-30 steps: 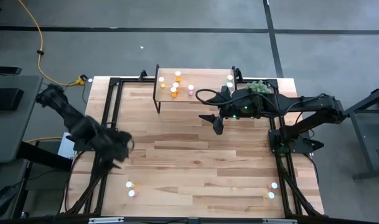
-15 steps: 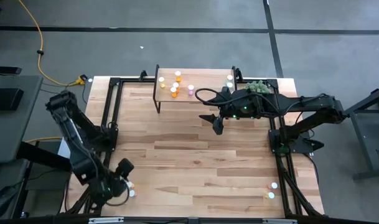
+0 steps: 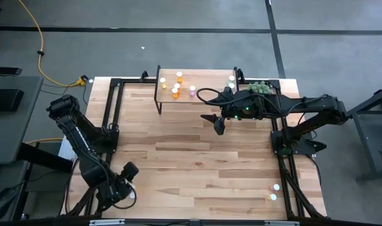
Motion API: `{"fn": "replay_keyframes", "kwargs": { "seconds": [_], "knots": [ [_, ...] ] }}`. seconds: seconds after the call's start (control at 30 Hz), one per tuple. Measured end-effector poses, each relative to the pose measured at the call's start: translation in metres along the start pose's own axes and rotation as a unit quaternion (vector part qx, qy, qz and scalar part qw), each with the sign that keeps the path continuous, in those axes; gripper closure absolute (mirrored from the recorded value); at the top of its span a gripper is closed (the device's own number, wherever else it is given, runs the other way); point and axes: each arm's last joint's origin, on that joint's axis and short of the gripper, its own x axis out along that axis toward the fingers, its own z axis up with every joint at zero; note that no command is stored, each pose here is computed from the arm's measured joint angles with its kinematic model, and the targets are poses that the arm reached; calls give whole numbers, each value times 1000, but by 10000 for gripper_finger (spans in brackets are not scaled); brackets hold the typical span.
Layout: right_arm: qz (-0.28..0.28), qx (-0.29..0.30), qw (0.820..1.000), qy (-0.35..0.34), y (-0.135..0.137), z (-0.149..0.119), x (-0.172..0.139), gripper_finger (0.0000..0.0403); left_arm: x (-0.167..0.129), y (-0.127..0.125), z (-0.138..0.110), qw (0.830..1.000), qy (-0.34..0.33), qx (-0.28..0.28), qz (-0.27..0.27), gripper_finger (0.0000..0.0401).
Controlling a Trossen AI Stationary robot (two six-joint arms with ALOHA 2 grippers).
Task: Pick and place medicine bottles onto shelf by color
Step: Put the left yellow pill bottle on the shelf
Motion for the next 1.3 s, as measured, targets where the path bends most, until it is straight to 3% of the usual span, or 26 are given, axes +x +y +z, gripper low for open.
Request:
{"fn": "replay_keyframes", "kwargs": {
  "seconds": [0.23,0.63,0.97,1.3],
  "knots": [
    [-1,0,1000,0,0,0,0,128,17,3,-10,1000,4,22,3,169],
    [-2,0,1000,0,0,0,0,128,21,10,-7,1000,-9,-26,2,169],
    [-2,0,1000,0,0,0,0,128,29,8,-3,999,-8,-30,-7,170],
    [-2,0,1000,1,0,0,0,128,38,6,-3,1000,11,-27,-3,219]
  ]
}}
